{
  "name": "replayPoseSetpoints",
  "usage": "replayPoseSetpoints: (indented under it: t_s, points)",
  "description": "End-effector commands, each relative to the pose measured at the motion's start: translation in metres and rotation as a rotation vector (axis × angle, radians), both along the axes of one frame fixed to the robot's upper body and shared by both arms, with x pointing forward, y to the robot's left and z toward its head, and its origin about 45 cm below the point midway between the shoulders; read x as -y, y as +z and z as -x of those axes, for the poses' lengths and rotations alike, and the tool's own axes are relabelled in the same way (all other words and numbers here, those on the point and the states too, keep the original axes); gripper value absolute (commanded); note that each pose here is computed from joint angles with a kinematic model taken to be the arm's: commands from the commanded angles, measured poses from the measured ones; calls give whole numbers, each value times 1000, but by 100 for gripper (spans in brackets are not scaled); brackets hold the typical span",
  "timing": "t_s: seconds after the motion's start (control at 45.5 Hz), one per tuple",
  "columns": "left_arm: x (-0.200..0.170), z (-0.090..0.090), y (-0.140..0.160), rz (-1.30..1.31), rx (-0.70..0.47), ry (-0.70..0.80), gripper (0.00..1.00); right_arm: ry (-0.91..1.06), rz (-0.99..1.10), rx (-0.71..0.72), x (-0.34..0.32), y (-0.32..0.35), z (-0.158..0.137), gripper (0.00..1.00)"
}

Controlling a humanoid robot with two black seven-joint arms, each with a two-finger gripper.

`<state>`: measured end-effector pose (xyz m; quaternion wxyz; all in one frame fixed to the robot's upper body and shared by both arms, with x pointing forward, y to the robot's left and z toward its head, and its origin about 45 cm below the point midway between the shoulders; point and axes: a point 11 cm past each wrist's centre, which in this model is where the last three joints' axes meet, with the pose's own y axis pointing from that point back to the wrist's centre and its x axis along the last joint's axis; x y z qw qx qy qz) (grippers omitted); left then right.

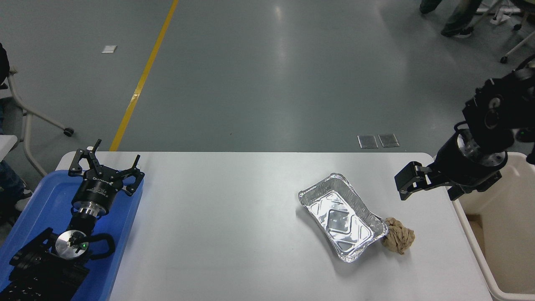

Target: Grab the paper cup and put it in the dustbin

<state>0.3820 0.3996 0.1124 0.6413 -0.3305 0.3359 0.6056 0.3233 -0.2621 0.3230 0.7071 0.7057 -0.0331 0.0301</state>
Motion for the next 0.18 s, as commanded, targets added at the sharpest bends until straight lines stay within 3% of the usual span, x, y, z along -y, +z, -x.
replayPoseSetpoints:
  t_s: [0.0,0.154]
  points:
    - [-1,1,-1,1,-1,4,99,28,-64,-36,-48,6,5,100]
    - [-1,1,-1,1,-1,4,99,53,-57,-26,-57,5,3,100]
